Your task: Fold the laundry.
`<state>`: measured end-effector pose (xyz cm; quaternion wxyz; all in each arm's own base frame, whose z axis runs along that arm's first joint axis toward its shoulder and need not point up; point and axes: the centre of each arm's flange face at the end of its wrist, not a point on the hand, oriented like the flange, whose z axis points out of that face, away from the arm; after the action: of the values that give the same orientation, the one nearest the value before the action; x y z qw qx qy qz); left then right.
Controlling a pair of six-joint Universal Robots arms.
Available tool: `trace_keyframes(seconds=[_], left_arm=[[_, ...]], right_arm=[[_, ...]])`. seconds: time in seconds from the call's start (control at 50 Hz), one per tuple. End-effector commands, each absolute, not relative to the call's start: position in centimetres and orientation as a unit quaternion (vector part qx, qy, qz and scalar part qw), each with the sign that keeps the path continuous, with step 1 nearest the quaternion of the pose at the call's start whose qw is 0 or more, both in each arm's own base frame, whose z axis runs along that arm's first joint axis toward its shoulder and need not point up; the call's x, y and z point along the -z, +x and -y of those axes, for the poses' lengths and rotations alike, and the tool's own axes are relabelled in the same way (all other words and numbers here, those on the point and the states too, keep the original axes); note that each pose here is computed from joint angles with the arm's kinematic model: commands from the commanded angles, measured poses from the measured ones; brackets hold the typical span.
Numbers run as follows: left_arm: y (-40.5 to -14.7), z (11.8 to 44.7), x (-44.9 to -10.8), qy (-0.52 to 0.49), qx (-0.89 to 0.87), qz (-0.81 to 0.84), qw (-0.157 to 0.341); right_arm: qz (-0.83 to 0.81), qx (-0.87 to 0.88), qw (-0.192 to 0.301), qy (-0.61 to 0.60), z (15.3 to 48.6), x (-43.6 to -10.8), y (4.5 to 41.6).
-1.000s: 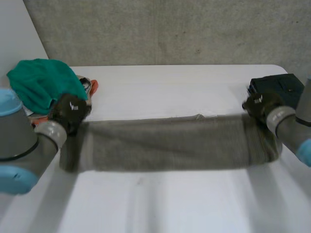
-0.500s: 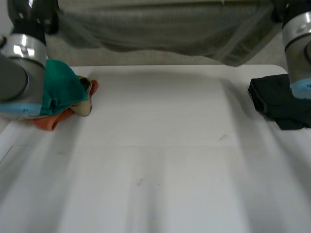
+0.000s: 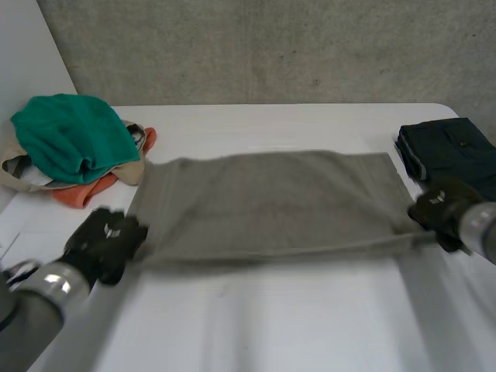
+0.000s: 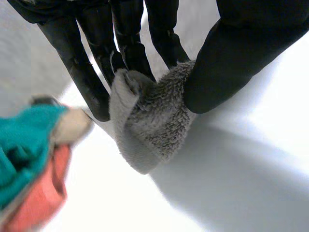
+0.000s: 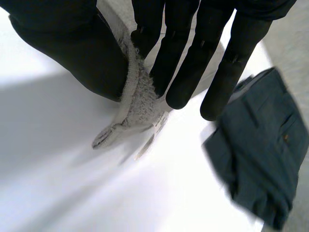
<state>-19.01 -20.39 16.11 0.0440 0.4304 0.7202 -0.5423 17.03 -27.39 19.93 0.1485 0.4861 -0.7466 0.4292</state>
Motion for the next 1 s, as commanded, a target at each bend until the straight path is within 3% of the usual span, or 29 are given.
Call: trace_keyframes(seconds=[0.02, 0.12, 0.2, 0.26, 0.42, 0.64, 0.74, 0.86, 0.94, 1.0], left_arm=[[-17.3, 16.7, -17.6, 0.453, 0.486, -0.746, 0.051], [-17.8, 18.9, -18.0, 0.453, 0.523, -0.720, 0.054], [-18.3, 22.6, -17.1, 0.454, 0.546, -0.701, 0.068], [-20.7, 25.7, -17.2, 0.468, 0.590, -0.654, 0.067], [-23.3, 32.4, -16.5, 0.455, 0.658, -0.591, 0.099], [-26.9, 38.3, -14.4, 0.436, 0.688, -0.566, 0.127], [-27.6, 39.1, -14.3, 0.432, 0.697, -0.558, 0.126], [-29.9, 36.8, -14.0, 0.448, 0.695, -0.553, 0.104], [-29.4, 35.7, -15.0, 0.441, 0.692, -0.561, 0.112], [-28.8, 34.4, -16.0, 0.438, 0.689, -0.566, 0.114]], right_arm=[[0.734, -0.382, 0.155, 0.540, 23.5, -21.1, 15.9], [0.722, -0.427, 0.161, 0.520, 25.5, -21.2, 16.4], [0.732, -0.463, 0.159, 0.474, 29.8, -19.6, 16.7], [0.729, -0.487, 0.160, 0.453, 32.2, -18.7, 17.5], [0.681, -0.557, 0.196, 0.433, 36.7, -17.8, 20.4], [0.642, -0.604, 0.212, 0.422, 41.7, -15.5, 23.2], [0.646, -0.605, 0.236, 0.401, 43.7, -14.3, 23.7], [0.645, -0.616, 0.242, 0.382, 43.1, -16.3, 24.5], [0.664, -0.614, 0.221, 0.365, 41.4, -18.4, 23.8], [0.696, -0.591, 0.178, 0.367, 38.7, -19.0, 23.2]])
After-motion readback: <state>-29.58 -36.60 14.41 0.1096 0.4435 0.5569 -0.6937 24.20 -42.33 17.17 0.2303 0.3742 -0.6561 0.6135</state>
